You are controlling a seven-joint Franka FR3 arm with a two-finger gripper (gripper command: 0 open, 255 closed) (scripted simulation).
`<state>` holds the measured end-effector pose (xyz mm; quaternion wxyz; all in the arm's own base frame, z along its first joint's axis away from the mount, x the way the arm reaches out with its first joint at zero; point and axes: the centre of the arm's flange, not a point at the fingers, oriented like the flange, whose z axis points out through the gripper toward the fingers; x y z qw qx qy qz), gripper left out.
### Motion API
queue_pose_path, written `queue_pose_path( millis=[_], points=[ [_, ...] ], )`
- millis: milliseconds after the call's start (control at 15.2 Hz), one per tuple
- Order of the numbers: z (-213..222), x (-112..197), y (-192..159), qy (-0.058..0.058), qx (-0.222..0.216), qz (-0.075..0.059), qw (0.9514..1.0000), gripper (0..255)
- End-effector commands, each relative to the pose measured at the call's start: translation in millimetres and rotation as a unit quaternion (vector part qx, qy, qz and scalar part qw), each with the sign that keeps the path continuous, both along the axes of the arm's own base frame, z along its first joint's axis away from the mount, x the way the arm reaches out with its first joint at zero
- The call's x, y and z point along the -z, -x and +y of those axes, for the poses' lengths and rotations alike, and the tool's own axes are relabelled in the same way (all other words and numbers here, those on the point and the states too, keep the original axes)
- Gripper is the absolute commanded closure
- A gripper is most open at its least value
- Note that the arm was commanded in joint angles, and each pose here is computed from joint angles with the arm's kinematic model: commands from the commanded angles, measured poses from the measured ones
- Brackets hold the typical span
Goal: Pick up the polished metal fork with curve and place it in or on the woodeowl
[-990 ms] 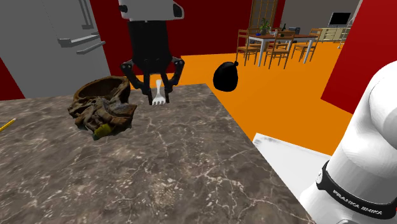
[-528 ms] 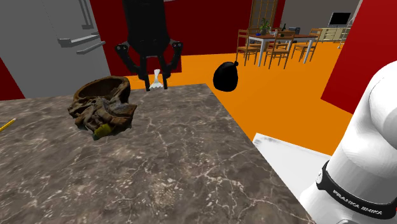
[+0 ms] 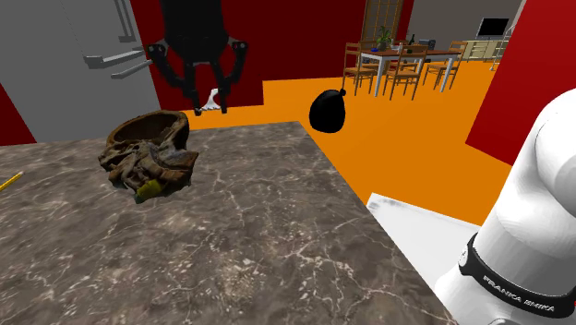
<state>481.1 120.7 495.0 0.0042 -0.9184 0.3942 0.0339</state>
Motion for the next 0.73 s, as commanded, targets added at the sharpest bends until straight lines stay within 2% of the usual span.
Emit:
queue_pose_path(
  millis=[0, 660],
  points=[
    [2, -4, -27, 0.000, 0.000, 0.000, 1.0000, 255],
    [26, -6, -157, 0.000, 0.000, 0.000, 1.0000, 255]
  ],
)
